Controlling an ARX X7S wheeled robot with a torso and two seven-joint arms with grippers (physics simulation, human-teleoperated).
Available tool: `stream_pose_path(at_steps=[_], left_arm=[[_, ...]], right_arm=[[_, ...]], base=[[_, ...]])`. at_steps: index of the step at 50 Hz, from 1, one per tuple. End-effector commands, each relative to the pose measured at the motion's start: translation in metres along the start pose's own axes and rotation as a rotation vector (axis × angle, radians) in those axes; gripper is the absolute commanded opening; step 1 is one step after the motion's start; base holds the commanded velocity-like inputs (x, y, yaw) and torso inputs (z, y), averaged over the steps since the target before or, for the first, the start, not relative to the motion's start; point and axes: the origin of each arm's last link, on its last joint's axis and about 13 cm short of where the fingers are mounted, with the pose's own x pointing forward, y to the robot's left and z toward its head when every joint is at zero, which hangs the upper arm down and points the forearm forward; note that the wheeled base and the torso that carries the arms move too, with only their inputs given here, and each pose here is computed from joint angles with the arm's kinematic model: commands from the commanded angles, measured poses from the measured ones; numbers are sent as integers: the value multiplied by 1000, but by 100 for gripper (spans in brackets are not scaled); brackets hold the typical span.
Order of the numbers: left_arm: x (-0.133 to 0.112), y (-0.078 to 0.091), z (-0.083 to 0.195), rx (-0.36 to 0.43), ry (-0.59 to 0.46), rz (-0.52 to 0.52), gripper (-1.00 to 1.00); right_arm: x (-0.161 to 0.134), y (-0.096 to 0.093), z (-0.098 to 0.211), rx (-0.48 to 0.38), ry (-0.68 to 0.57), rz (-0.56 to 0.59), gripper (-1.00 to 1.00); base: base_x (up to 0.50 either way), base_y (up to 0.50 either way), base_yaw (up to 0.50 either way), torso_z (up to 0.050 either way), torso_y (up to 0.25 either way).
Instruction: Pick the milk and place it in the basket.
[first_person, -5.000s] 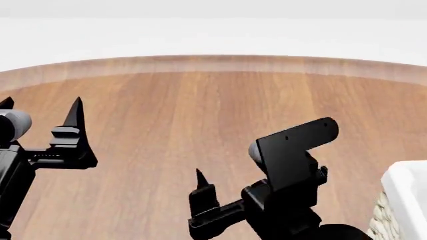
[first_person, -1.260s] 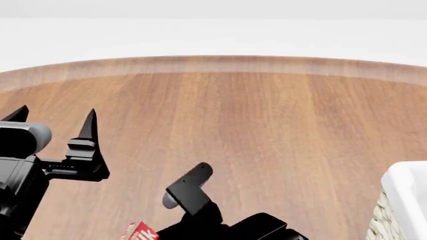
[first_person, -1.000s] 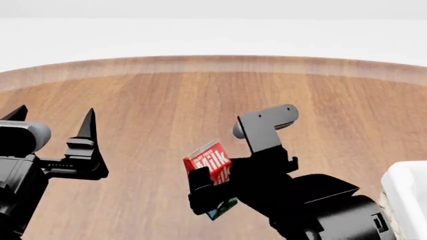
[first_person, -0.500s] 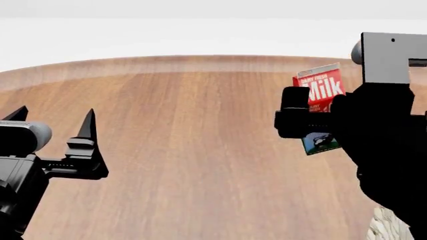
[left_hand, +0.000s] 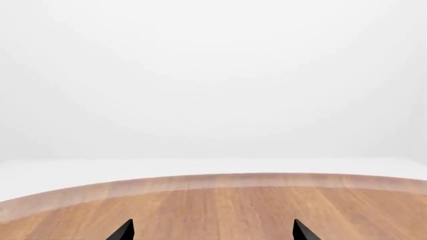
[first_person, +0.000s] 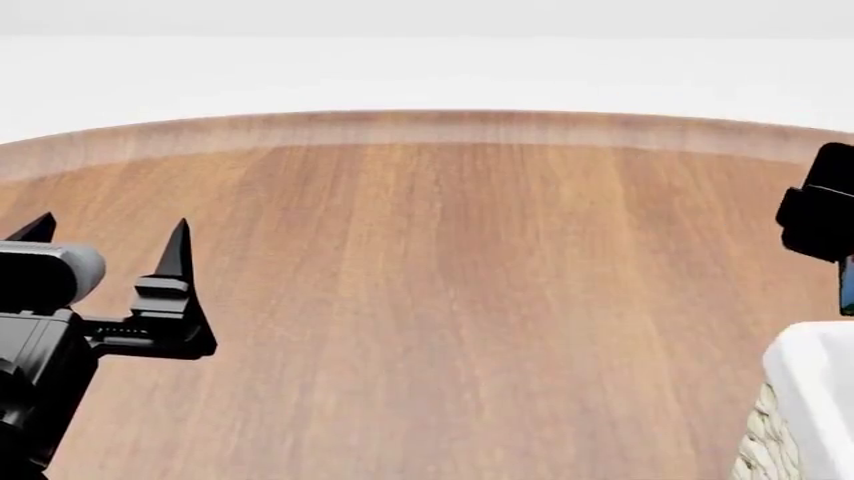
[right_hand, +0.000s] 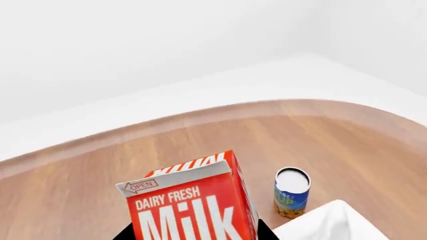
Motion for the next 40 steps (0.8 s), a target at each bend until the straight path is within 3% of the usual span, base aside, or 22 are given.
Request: stream_pose_path(at_steps=[1,6,18,30,40], left_arm=[[1,0,-1,1,3,0,100],[1,0,-2,1,6,0,100],[1,0,-3,7,8,-1,100],[0,-1,-3,13,6,-5,100],[0,0,-4,15,7,-3,100]], right_arm=[[-11,-24,7,83,-46,-114,-100],[-12,-29,6,89,-44,-147,-100],[-8,-26,-2,113,-29,-108,-100],[-6,-43,-11,133,-28,-209,-100],[-2,-47,-18,175,-17,-202,-100]], base=[[0,0,0,0,0],[0,0,1,0,2],[0,0,0,0,1],[0,0,0,1,2],[0,0,0,0,1]])
